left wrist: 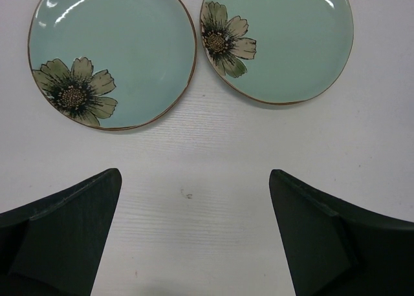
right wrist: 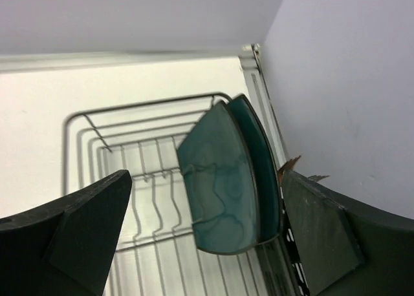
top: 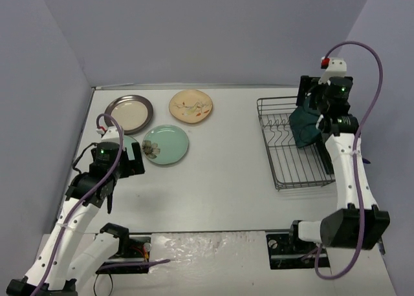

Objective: Load the plates into the dish rack

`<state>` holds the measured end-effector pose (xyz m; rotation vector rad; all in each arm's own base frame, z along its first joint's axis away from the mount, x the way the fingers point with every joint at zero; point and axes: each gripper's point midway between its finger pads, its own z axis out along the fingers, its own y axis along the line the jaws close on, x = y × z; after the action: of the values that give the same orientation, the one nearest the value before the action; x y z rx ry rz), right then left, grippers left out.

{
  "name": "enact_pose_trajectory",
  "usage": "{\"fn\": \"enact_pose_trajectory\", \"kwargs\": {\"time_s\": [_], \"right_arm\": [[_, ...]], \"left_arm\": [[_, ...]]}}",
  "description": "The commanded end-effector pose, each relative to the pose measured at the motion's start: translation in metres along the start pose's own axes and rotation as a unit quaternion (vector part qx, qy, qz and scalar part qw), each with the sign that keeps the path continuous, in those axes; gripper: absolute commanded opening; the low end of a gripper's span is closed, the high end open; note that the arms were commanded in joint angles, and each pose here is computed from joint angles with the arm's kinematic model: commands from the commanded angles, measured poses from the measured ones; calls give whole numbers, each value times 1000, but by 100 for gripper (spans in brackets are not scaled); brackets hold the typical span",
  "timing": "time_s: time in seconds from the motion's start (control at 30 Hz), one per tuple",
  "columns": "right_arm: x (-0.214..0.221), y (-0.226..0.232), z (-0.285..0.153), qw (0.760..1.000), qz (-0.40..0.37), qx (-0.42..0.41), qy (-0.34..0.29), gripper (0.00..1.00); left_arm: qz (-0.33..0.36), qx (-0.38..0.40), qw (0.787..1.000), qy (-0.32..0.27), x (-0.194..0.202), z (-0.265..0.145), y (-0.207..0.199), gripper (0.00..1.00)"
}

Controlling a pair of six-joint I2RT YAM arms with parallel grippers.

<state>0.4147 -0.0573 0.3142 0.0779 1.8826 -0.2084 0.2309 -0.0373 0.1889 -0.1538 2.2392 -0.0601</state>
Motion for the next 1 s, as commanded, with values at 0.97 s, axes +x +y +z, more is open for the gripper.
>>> {"fn": "enact_pose_trajectory", "kwargs": {"time_s": [0.97], "right_arm": [[24,235,-196,813,241,-519,-104,100]], "left_arm": [[-471,33,880,-51,26,161,-53,86]]}}
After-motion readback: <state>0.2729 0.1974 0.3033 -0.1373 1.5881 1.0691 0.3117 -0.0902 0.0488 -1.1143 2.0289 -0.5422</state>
